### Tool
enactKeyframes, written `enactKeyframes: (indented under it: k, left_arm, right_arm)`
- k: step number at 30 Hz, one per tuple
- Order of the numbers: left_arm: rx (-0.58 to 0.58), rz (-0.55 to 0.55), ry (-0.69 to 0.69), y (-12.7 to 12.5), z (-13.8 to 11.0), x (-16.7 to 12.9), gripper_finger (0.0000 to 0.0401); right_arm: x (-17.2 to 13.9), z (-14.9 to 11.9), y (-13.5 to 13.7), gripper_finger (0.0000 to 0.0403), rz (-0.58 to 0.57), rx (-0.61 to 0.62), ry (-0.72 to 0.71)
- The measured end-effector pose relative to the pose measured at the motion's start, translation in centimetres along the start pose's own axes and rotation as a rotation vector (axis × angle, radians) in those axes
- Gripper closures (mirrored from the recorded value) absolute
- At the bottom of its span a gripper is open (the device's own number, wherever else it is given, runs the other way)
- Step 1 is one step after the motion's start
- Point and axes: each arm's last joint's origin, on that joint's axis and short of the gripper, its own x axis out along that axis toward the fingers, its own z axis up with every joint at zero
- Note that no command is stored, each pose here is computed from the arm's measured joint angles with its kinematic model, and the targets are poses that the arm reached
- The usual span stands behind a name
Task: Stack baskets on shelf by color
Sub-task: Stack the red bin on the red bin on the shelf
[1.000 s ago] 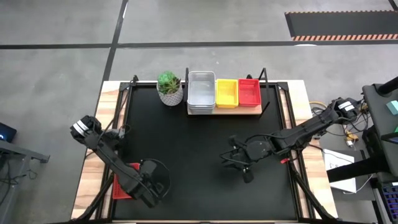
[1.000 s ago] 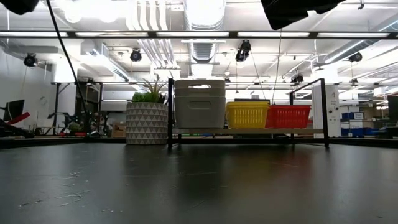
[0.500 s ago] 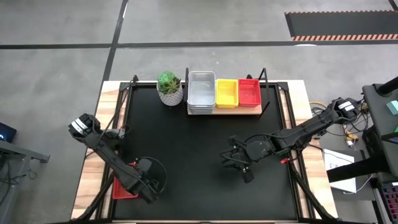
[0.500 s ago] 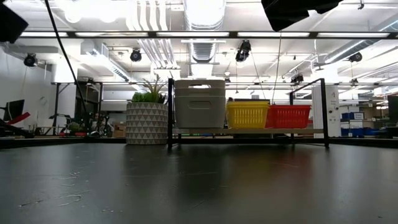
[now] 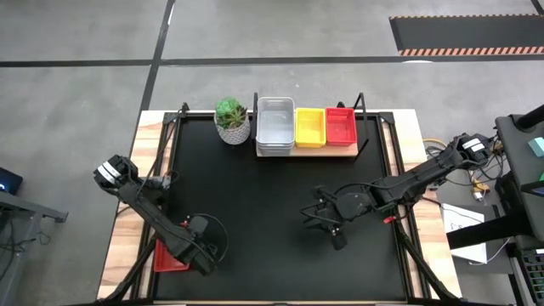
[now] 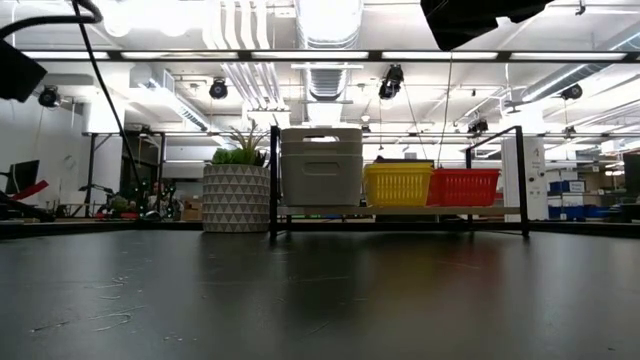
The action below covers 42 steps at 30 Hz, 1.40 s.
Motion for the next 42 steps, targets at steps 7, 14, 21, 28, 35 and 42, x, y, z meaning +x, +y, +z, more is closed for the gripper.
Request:
enactKeyframes:
  k: [7, 14, 21, 28, 35, 42]
  left_arm:
    - [0.143, -0.05, -0.04, -0.4, 0.0, -0.3, 0.0358]
    - [0.678, -0.323, -0.301, -3.6, 0.5, -1.9, 0.0393]
    - [1.167, -0.59, -0.725, -7.9, 2.7, -4.8, 0.0399]
    - [1.47, -0.422, -0.861, -8.3, 5.7, -4.6, 0.04]
    - [1.448, -0.344, -0.843, -8.0, 8.5, -3.3, 0.04]
    - [1.444, -0.328, -0.827, -7.7, 8.8, -2.5, 0.036]
  right_arm:
    - [-0.1, -0.5, 0.1, 0.0339, 0.005, 0.048, 0.057]
    - [-0.3, -0.8, 0.8, 0.0344, 0.023, 0.138, 0.094]
    - [-0.5, -0.7, 2.6, 0.0339, 0.075, 0.208, 0.095]
    - [-0.5, -0.5, 3.9, 0.0324, 0.102, 0.356, 0.085]
    - [-0.7, -0.6, 4.7, 0.029, 0.077, 0.401, 0.091]
    - [-0.7, -0.6, 4.5, 0.026, -0.004, 0.392, 0.074]
